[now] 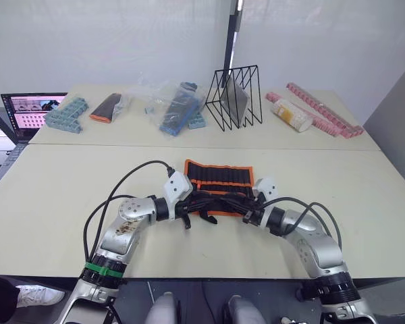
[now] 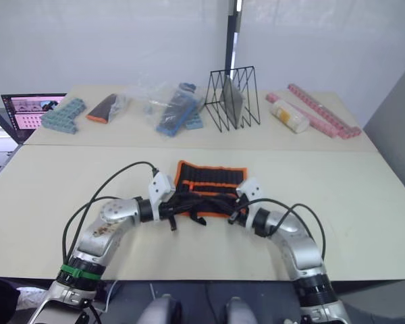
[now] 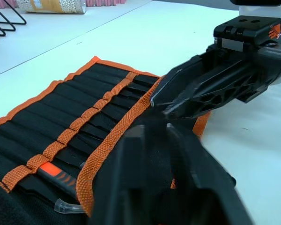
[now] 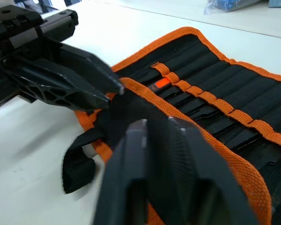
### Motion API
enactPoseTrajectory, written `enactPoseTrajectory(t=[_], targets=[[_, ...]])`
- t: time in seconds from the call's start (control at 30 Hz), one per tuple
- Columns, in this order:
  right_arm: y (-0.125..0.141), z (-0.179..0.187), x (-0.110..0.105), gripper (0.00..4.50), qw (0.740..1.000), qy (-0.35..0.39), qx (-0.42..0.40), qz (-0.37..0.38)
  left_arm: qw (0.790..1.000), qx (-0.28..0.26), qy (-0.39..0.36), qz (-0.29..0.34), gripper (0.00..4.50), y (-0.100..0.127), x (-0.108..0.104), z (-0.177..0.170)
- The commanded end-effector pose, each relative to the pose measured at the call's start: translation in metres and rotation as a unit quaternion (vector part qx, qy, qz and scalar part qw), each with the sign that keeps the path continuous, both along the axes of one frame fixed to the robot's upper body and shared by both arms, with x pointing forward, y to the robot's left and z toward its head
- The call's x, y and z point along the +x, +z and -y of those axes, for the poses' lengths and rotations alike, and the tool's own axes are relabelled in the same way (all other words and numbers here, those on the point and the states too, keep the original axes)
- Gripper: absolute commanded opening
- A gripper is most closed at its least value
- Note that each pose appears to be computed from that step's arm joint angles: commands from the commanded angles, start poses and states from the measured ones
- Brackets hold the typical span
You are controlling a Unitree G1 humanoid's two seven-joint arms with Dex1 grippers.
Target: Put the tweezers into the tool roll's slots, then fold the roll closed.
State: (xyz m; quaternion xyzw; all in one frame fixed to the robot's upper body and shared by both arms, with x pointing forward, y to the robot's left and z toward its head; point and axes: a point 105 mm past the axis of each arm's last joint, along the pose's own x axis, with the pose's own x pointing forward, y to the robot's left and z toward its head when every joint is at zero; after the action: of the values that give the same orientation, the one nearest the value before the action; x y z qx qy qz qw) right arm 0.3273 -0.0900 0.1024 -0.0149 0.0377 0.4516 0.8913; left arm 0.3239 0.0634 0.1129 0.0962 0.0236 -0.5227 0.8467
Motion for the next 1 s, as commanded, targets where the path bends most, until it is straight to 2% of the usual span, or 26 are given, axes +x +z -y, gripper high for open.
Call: enactPoseTrajectory(t=[0.03,0.3,0.43,0.53,0.77,0.9,1.0], targets=[[0.011,-0.010,0.004,0.01,1.000,0.007,0.005,0.029,1.000,0.003,0.005,-0.003,0.01,-0.004,0.003,0.004],[-0.017,-0.008,0.010,0.01,0.999,-0.014,-0.034,-0.003,0.997,0.009,0.059,-0.053,0.01,-0.031,0.025,0.009],[-0.021,0.003,0.017,0.01,0.998,-0.046,-0.047,0.000,0.995,0.015,0.067,-0.072,0.01,-0.044,0.022,0.012],[-0.021,0.015,0.024,0.01,0.996,-0.087,-0.023,-0.009,0.993,0.024,0.076,-0.085,0.01,-0.053,0.020,0.008],[-0.036,0.053,0.031,0.01,0.987,-0.136,-0.087,0.008,0.992,0.021,0.095,-0.079,0.01,-0.057,0.020,-0.002],[-0.028,0.056,0.033,0.01,0.987,-0.138,-0.082,0.033,0.993,0.013,0.091,-0.073,0.01,-0.054,0.019,0.000],[0.000,0.048,0.032,0.01,0.989,-0.126,-0.015,0.075,0.996,-0.003,0.069,-0.063,0.01,-0.049,0.015,0.006]])
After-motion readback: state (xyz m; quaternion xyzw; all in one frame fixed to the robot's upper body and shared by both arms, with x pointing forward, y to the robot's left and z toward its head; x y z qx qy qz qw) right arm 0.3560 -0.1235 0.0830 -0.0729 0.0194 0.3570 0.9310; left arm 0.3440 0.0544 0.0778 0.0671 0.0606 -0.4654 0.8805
